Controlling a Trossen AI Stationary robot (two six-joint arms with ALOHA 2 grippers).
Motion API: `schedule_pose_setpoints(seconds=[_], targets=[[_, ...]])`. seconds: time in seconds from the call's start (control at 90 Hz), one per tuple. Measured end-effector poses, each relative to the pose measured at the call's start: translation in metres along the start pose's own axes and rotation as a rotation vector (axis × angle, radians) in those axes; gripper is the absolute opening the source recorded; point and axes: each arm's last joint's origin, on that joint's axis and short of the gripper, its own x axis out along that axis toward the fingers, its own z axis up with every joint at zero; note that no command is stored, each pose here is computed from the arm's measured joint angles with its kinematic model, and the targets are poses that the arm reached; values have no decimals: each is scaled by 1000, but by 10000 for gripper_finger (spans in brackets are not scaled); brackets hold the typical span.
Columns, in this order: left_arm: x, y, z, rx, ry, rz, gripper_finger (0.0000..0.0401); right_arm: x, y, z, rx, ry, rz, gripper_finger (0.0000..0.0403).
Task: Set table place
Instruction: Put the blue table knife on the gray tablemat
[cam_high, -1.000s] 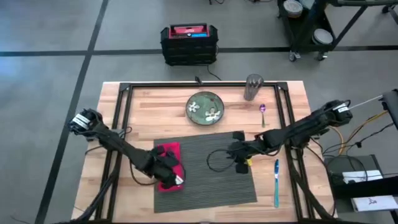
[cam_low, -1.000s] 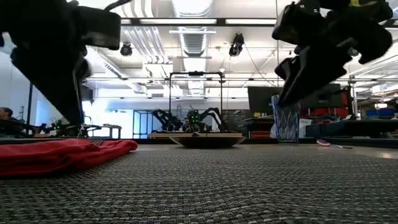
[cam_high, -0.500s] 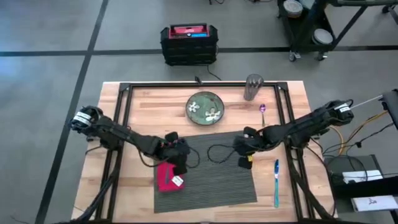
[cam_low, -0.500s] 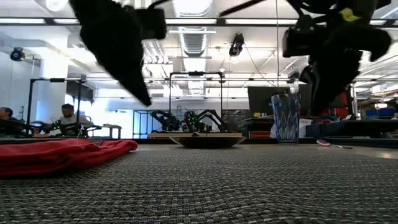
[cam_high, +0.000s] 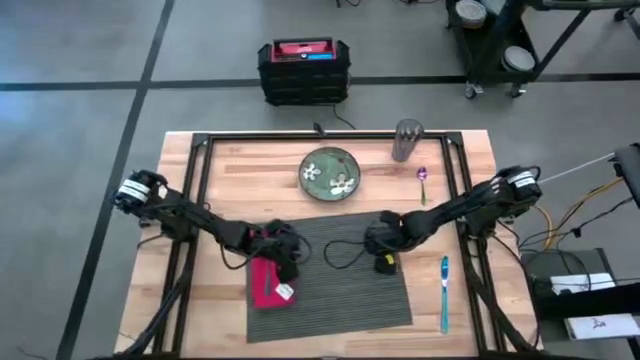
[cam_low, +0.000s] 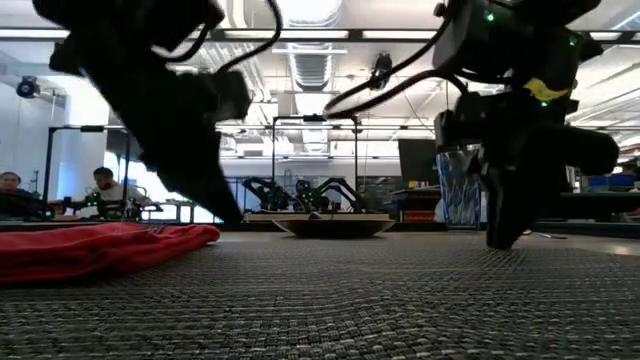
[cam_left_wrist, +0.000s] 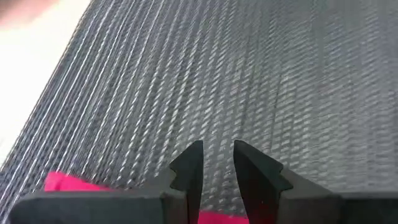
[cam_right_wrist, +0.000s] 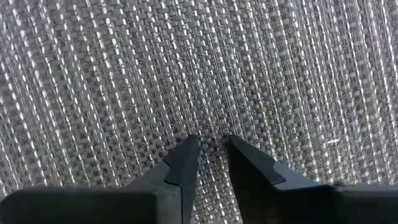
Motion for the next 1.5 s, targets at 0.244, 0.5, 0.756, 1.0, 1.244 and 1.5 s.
schedule_pose_setpoints(seconds=[0.244,0.5,0.756,1.0,1.244,1.5], targets=[[6,19,-9,-31,23,60,75,-5,6,-3,123,-18,15,52],[9,31,-4,-16,3,133,75,-8,13,1,177,-39,77,67],[2,19,14,-4,-19,103,75,-62,8,4,140,68,32,121],[-5,4,23,70,-36,73,75,-117,20,-57,312,258,95,148],[-5,3,20,85,-31,69,75,-114,59,-126,637,362,97,134],[-5,1,22,78,-53,54,75,-99,79,-147,780,356,-13,120]])
